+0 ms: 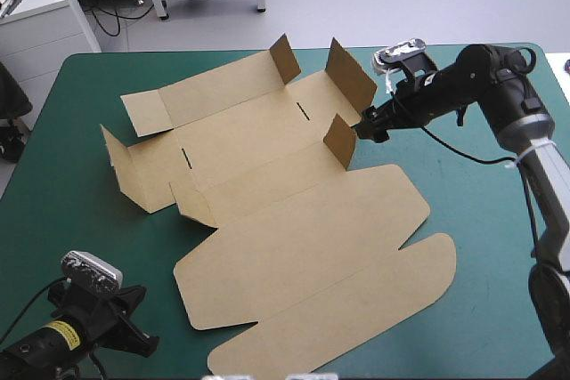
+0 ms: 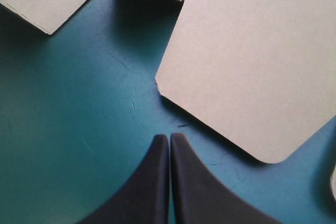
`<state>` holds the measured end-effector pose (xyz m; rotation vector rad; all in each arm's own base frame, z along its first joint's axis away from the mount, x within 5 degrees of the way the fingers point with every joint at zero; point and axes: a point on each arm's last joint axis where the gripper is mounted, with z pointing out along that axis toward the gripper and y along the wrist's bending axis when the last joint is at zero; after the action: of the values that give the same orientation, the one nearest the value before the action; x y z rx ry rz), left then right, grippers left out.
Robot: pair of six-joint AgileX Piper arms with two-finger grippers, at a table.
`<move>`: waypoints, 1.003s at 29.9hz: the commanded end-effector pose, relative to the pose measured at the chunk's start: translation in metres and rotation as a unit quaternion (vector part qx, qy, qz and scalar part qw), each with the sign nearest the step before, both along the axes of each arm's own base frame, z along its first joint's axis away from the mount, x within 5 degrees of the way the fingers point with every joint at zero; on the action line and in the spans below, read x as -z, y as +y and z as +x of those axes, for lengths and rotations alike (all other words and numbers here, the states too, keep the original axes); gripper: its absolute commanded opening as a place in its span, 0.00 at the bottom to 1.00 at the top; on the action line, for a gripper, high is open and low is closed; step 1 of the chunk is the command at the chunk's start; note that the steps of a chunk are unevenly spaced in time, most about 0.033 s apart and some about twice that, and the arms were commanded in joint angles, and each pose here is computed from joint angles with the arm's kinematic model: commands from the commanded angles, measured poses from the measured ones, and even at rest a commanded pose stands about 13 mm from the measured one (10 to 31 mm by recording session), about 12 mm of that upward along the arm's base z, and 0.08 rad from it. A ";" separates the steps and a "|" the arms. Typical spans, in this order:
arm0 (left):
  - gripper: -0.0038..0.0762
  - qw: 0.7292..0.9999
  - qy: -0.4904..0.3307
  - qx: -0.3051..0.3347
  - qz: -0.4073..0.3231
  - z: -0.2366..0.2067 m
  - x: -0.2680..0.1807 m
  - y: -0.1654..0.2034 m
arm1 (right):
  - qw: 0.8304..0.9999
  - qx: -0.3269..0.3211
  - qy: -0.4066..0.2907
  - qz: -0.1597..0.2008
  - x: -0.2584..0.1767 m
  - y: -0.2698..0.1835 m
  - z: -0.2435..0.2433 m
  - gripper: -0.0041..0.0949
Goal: Fold the box
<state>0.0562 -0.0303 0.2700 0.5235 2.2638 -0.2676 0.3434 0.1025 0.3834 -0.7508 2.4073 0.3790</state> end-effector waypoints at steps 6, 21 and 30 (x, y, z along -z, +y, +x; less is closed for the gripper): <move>0.04 0.999 -0.036 0.001 -0.026 0.003 -0.013 -0.003 | 0.999 -0.020 0.002 0.037 0.006 0.019 0.040 0.97; 0.04 0.999 -0.036 0.001 -0.026 0.003 -0.013 -0.003 | 0.997 -0.048 0.065 0.018 0.079 0.058 0.089 0.90; 0.04 0.999 -0.036 0.000 -0.025 0.004 -0.013 -0.003 | 0.997 -0.041 0.062 0.020 0.096 0.063 0.100 0.36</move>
<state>0.0565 -0.0305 0.2704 0.5218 2.2580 -0.2683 0.4479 0.1639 0.2460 -0.8468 2.6157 0.5151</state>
